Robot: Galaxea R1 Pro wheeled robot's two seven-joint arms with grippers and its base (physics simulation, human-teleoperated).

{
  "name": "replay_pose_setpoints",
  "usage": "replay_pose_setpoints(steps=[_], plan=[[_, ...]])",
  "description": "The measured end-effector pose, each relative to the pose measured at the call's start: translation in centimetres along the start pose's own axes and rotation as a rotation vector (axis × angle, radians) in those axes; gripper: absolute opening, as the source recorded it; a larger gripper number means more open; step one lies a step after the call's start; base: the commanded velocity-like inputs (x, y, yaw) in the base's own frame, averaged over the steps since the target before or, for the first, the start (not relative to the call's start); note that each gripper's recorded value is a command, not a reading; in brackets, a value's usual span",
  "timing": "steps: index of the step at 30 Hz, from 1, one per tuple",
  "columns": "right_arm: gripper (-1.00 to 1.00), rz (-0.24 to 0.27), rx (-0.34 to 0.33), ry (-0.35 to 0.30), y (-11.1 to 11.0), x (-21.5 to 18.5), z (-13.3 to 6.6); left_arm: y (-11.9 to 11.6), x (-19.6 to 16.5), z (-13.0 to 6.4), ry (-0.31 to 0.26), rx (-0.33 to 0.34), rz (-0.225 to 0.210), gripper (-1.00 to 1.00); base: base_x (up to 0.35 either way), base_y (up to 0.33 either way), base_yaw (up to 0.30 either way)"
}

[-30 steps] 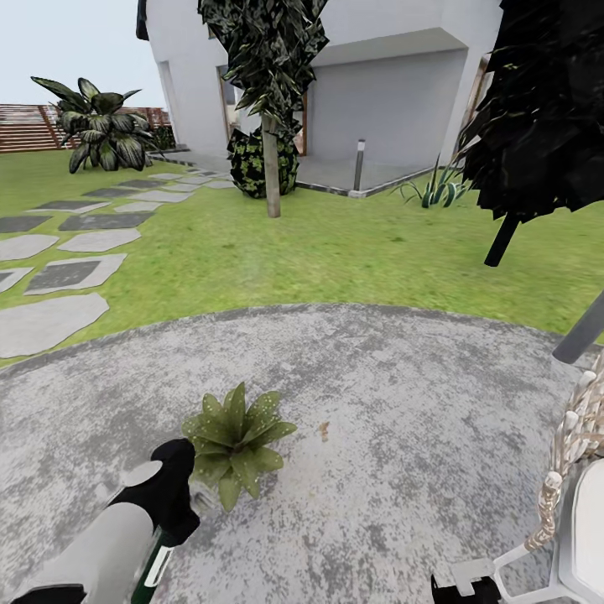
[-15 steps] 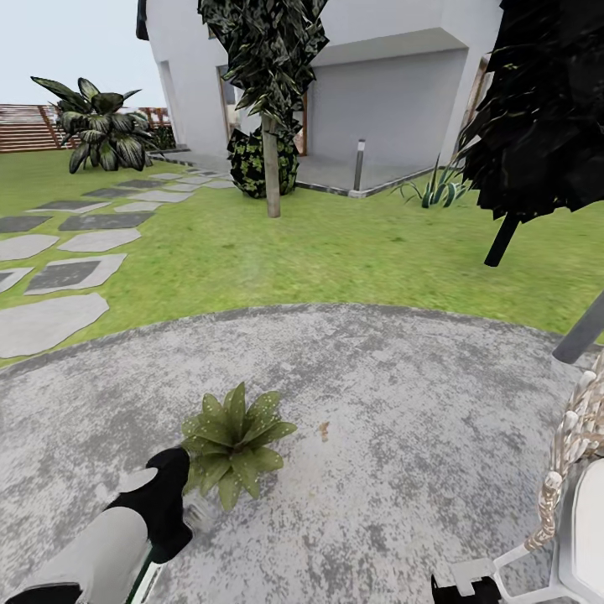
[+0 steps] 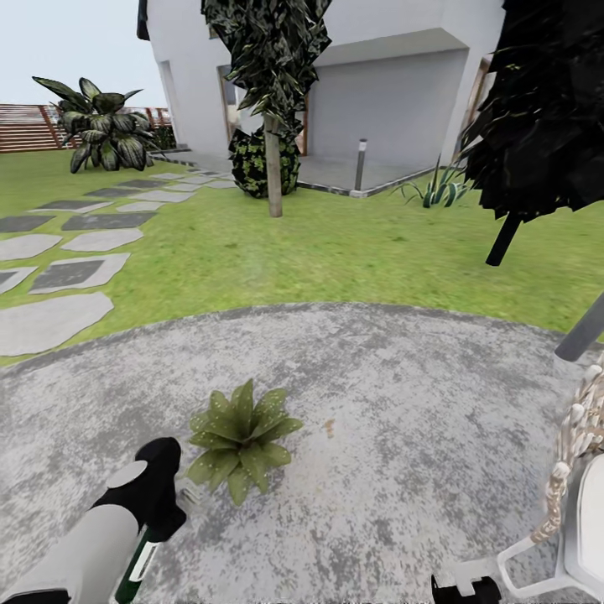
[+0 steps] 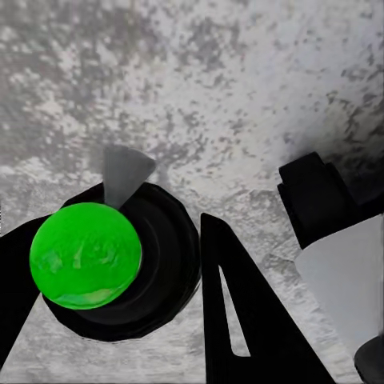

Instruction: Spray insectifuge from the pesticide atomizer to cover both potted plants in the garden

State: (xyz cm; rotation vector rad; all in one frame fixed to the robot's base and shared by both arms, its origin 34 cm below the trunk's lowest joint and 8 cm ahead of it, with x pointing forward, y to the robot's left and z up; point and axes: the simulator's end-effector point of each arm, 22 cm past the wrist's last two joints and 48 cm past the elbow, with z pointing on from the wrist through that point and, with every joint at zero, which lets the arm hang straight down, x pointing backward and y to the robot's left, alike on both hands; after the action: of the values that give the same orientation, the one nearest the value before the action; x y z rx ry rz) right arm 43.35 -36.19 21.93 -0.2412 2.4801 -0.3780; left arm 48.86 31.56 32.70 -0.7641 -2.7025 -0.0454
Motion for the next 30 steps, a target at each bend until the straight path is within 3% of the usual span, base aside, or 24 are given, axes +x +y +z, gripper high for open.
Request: replay_pose_setpoints(steps=[10,11,13,15,20,21,24,25,28,30], plan=[[1.0,-0.001,0.001,0.0,-0.1,0.0,0.0,-0.1,-0.4,-0.2,-0.019,0.004,0.003,-1.0,-0.005,0.14,0.0],[1.0,0.0,0.001,0.0,-0.1,0.0,0.0,0.1,-0.5,-0.2,-0.023,-0.002,0.013,-1.0,0.0,0.002,0.0],[1.0,0.0,0.001,0.0,-0.1,0.0,0.0,0.4,-0.8,0.2,-0.049,-0.016,0.077,-1.0,-0.037,0.001,0.0],[1.0,-0.001,0.001,0.0,-0.1,0.0,0.0,0.0,-1.4,0.8,-0.098,-0.005,0.12,-1.0,-0.184,0.0,0.0],[1.0,-0.001,0.0,0.0,-0.1,0.0,0.0,0.0,-3.4,1.1,-0.21,-0.007,0.112,-1.0,-0.294,0.0,0.0],[1.0,-0.002,-0.001,0.0,0.0,0.0,0.0,-0.2,-4.0,1.0,-0.238,-0.002,0.132,-1.0,-0.319,0.0,0.0],[1.0,-0.003,-0.005,-0.003,0.1,-0.1,0.0,-1.4,-6.6,0.6,-0.385,0.011,0.272,-1.0,-0.322,0.0,0.0],[1.0,-0.002,-0.007,-0.004,0.2,-0.1,0.0,-2.0,-7.0,0.8,-0.417,0.018,0.297,-1.0,-0.322,0.0,0.0],[1.0,-0.003,-0.014,-0.007,0.6,-0.3,0.0,-2.8,-8.2,0.5,-0.503,0.028,0.323,-1.0,-0.191,0.0,0.0],[1.0,-0.006,-0.031,-0.009,1.0,-0.4,0.0,-3.6,-9.7,-0.4,-0.595,0.04,0.364,-1.0,-0.048,0.0,0.0]])
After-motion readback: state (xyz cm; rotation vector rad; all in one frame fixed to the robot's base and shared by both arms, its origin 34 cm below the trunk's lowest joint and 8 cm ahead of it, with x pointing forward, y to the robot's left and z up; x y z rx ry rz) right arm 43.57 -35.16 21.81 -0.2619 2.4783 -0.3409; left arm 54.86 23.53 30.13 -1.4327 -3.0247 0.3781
